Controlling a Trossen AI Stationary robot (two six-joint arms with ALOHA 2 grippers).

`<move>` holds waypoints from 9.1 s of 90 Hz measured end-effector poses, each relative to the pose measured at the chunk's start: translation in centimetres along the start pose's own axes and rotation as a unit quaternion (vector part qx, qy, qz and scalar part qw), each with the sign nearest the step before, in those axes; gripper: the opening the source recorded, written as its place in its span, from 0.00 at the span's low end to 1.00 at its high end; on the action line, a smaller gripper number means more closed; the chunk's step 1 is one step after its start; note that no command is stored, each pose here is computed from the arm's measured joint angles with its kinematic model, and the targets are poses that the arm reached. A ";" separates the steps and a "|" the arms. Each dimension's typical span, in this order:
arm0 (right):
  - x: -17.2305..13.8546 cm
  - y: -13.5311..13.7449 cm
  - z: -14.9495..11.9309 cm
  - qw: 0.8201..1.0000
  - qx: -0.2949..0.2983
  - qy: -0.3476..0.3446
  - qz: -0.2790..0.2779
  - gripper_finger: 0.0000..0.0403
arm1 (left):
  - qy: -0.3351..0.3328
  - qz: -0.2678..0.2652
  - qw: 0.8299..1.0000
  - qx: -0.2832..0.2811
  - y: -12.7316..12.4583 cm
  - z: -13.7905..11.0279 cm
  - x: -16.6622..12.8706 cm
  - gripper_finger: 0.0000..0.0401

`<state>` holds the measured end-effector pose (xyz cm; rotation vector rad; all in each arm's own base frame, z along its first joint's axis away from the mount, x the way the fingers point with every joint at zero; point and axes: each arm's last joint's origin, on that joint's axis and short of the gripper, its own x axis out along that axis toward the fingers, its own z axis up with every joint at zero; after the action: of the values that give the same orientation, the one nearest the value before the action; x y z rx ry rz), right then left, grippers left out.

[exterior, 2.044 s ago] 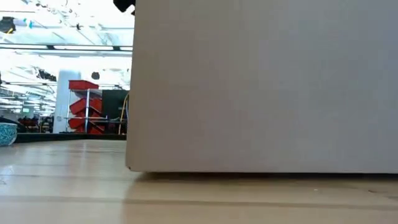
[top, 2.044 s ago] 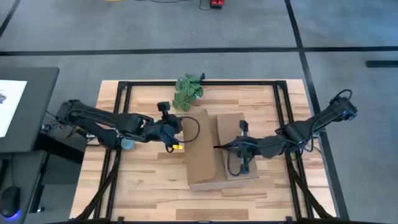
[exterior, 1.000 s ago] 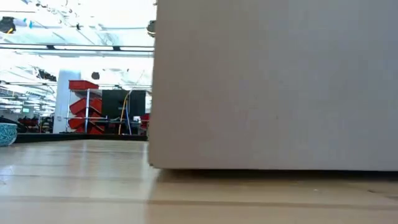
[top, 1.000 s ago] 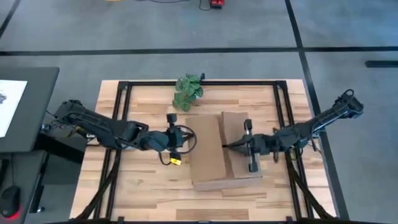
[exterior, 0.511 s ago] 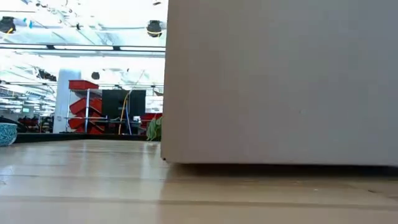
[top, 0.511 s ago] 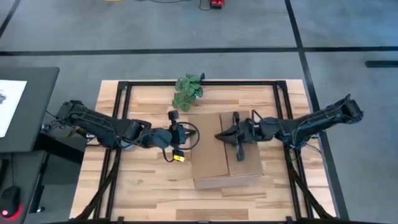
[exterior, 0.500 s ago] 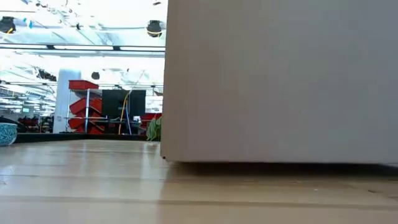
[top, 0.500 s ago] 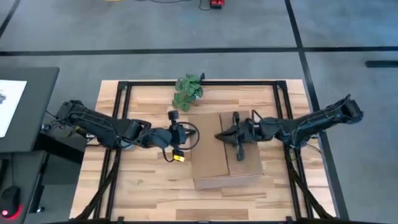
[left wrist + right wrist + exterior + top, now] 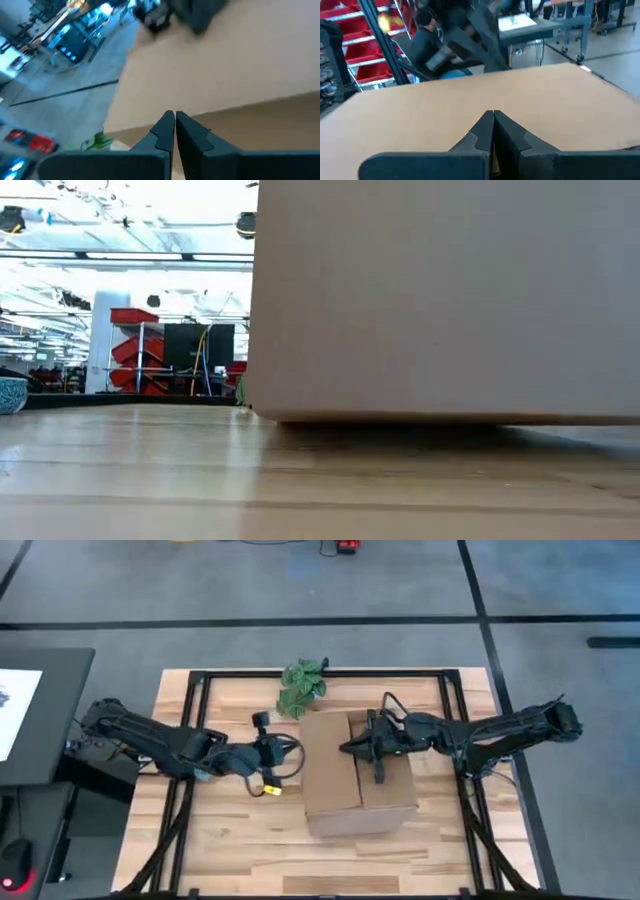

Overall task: Wrap mug
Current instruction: Close the cardboard box, then return to Home Position

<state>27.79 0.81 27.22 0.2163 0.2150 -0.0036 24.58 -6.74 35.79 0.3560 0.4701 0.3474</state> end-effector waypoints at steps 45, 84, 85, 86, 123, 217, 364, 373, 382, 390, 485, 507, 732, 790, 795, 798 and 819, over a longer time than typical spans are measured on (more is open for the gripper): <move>1.1 0.1 -0.3 0.999 -0.001 0.029 -0.018 0.00 | -0.039 -0.226 0.973 -0.002 -7.2 0.5 -2.1 0.00; 5.1 -1.0 0.4 0.998 -0.042 0.032 -0.029 0.00 | 0.032 -0.168 0.984 0.053 -15.4 -2.7 1.8 0.00; 5.2 -1.1 0.5 0.998 -0.043 0.034 -0.030 0.00 | 0.036 -0.160 0.985 0.054 -15.3 -2.8 1.9 0.00; 5.3 -1.1 0.5 0.998 -0.044 0.035 -0.031 0.00 | 0.040 -0.153 0.986 0.053 -15.3 -2.9 1.9 0.00; 6.2 -3.8 2.5 0.995 -0.055 0.040 -0.073 0.00 | 0.107 -0.034 0.993 0.047 -13.7 -4.7 2.0 0.00; 5.2 -2.9 6.8 0.991 -0.056 0.114 -0.031 0.00 | -0.029 -0.072 0.997 0.000 -11.6 -2.6 -8.3 0.00; -10.9 1.6 11.0 0.993 -0.097 0.059 0.013 0.00 | -0.068 0.054 0.968 -0.235 3.3 -6.2 -13.3 0.00; -11.7 1.6 8.3 0.993 -0.081 0.080 0.023 0.00 | -0.067 0.057 0.964 -0.252 3.7 -8.0 -13.0 0.00; -12.2 1.2 5.2 0.995 -0.052 0.085 0.027 0.00 | -0.071 0.062 0.953 -0.288 3.7 -10.7 -12.3 0.00; -12.6 0.7 2.8 0.997 -0.034 0.066 0.030 0.00 | -0.074 0.063 0.944 -0.315 3.8 -13.4 -11.7 0.00; -14.6 -4.2 -6.5 0.991 0.066 -0.031 0.111 0.00 | -0.242 -0.104 0.884 -0.386 2.0 -22.1 -5.8 0.00; -14.6 -4.2 -6.4 0.991 0.057 -0.033 0.117 0.00 | -0.234 -0.127 0.902 -0.341 2.3 -23.4 -3.9 0.00; -15.6 -4.7 -13.3 0.982 -0.087 -0.136 -0.095 0.00 | -0.211 -0.129 0.922 -0.298 2.2 -24.9 -2.4 0.00; -15.5 -4.6 -13.3 0.984 -0.088 -0.132 -0.087 0.00 | -0.211 -0.129 0.922 -0.298 2.2 -24.9 -2.4 0.00; -15.5 -4.6 -13.3 0.984 -0.088 -0.132 -0.087 0.00 | -0.211 -0.129 0.922 -0.298 2.2 -24.9 -2.4 0.00; -15.5 -4.6 -13.3 0.984 -0.088 -0.132 -0.087 0.00 | -0.211 -0.129 0.922 -0.298 2.2 -24.9 -2.4 0.00; -15.5 -4.6 -13.3 0.984 -0.088 -0.132 -0.087 0.00 | -0.215 -0.135 0.920 -0.297 2.2 -24.9 -2.5 0.00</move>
<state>9.73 -1.14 16.81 0.0186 -0.0306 -0.1855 9.68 0.45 16.90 -0.2278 -0.0354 0.1218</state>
